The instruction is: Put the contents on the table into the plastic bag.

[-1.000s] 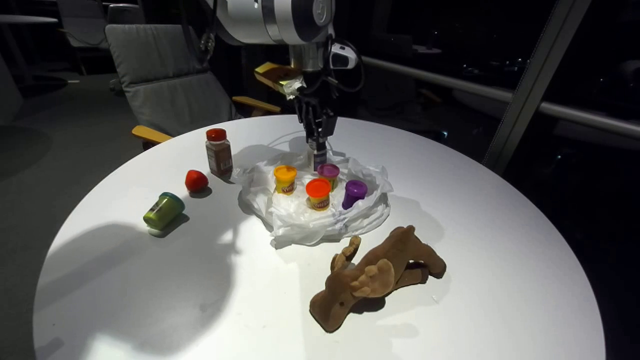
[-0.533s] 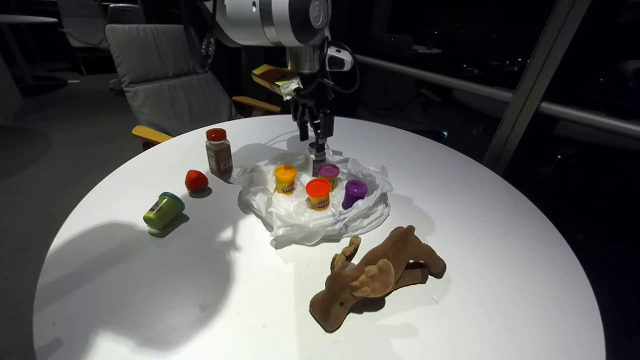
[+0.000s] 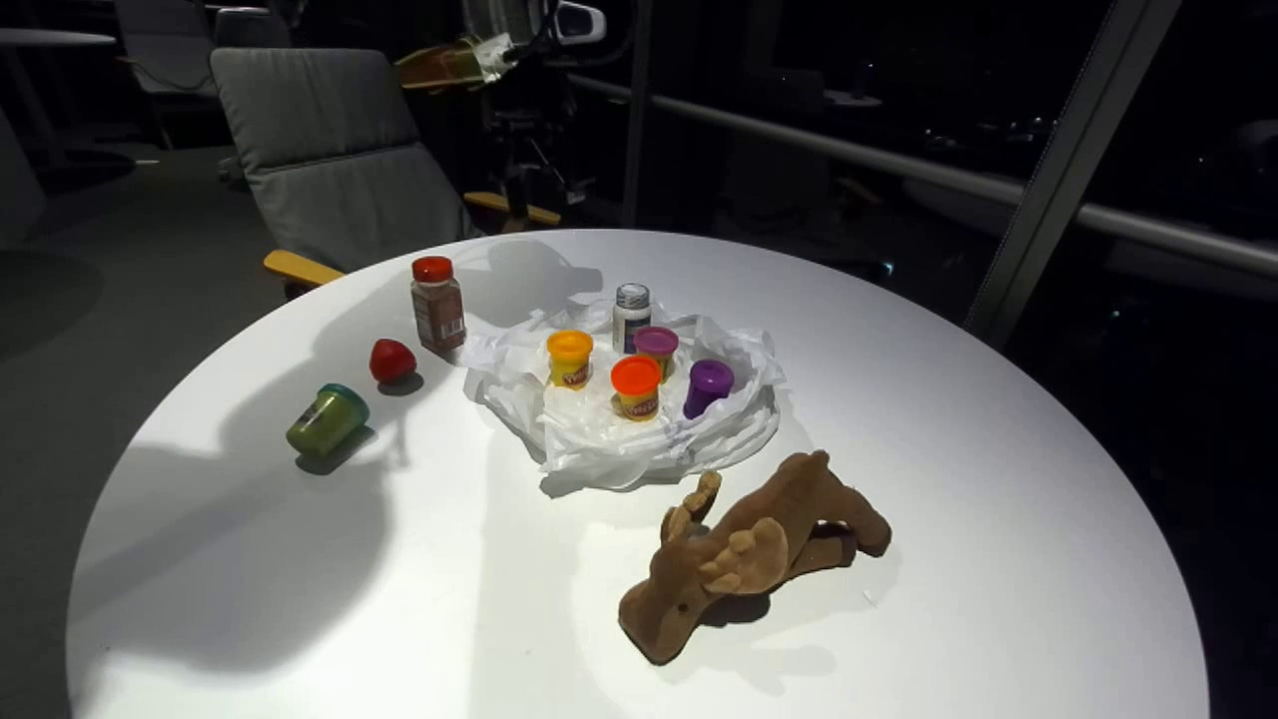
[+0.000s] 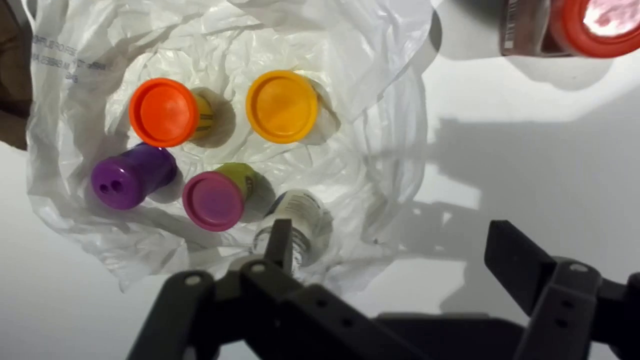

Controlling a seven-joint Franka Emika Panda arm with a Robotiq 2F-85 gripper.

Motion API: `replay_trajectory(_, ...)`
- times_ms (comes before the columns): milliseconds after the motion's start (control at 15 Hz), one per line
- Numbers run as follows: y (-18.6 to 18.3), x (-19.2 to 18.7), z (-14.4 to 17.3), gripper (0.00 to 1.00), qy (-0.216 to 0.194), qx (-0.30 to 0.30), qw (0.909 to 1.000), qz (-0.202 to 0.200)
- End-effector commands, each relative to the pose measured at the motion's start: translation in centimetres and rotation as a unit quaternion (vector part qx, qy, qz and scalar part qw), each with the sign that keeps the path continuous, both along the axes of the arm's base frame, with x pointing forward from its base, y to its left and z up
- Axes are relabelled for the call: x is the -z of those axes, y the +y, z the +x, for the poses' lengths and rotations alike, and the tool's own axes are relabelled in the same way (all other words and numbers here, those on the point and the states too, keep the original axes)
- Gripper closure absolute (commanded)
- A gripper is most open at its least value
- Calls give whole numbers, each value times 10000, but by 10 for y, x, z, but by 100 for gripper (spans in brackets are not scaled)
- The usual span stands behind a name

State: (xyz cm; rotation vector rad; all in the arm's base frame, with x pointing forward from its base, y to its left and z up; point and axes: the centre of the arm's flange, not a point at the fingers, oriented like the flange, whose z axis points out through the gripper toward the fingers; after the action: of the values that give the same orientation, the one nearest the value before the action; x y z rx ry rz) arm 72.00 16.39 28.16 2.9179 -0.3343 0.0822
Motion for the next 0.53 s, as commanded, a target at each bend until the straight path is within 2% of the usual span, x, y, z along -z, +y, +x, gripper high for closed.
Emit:
replay_trajectory(0, 40, -7, -8, 0, -89, -776, 9969, -133)
replay_trajectory(267, 80, 10, -22, 0, -218, -1206, 9924, 92)
replay_trajectory(467, 93, 24, -34, 0, -206, -1330, 9903, 335)
